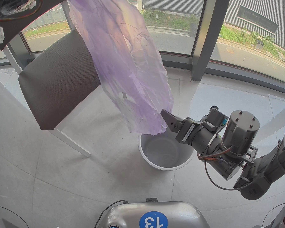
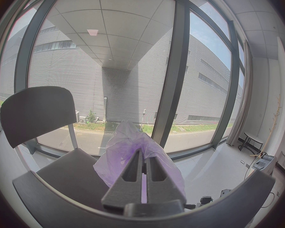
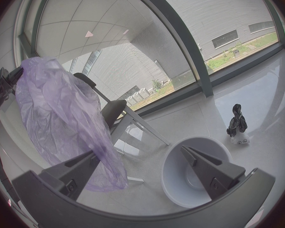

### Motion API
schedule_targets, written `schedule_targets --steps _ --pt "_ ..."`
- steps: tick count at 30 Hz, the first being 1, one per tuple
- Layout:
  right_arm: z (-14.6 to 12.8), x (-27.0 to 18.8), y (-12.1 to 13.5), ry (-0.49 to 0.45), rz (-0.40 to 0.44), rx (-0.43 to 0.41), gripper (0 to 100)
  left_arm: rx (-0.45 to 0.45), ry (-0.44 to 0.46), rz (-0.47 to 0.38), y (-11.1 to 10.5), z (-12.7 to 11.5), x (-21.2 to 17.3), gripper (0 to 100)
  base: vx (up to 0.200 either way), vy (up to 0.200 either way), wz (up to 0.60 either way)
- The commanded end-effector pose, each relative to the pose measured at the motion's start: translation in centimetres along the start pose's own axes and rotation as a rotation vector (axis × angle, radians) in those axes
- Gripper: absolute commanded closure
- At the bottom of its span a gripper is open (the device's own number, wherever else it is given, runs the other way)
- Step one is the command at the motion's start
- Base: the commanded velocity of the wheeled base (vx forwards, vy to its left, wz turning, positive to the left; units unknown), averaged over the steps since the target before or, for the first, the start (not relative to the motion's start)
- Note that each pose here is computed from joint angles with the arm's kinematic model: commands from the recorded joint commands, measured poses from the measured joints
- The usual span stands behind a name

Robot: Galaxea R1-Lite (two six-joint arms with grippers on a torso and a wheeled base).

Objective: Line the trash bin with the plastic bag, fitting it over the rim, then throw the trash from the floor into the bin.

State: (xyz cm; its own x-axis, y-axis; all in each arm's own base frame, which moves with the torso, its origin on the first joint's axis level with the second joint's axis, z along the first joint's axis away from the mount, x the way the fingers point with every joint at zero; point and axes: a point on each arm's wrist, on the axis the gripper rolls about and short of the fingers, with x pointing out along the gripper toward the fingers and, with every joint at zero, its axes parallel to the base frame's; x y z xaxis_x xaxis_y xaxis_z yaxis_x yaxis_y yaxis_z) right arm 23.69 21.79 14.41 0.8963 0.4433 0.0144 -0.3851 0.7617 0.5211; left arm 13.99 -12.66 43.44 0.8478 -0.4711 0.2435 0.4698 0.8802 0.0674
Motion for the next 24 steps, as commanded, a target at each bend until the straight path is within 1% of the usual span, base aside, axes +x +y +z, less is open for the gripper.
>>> schedule_targets --steps 1,4,8,17,24 --pt "-1.0 0.0 -0.2 0.028 -0.004 -0.007 0 0.0 0.002 -0.001 0.0 0.0 0.1 100 0.0 0.0 0.0" --pt "-1.6 0.2 -0.2 0.037 0.0 -0.005 0 0.0 0.002 -0.001 0.0 0.0 0.1 100 0.0 0.0 0.0" --pt "-2.1 0.8 -0.1 0.018 0.01 0.003 0 -0.001 0.004 -0.004 -0.1 -0.1 0.1 100 0.0 0.0 0.0" --pt "-1.5 1.6 0.8 -0.024 0.037 0.019 0 -0.009 0.004 -0.004 -0.1 -0.1 0.0 100 0.0 0.0 0.0" --pt "-2.4 1.8 0.7 0.002 0.032 0.011 0 -0.01 0.002 -0.002 0.0 -0.1 0.0 100 0.0 0.0 0.0"
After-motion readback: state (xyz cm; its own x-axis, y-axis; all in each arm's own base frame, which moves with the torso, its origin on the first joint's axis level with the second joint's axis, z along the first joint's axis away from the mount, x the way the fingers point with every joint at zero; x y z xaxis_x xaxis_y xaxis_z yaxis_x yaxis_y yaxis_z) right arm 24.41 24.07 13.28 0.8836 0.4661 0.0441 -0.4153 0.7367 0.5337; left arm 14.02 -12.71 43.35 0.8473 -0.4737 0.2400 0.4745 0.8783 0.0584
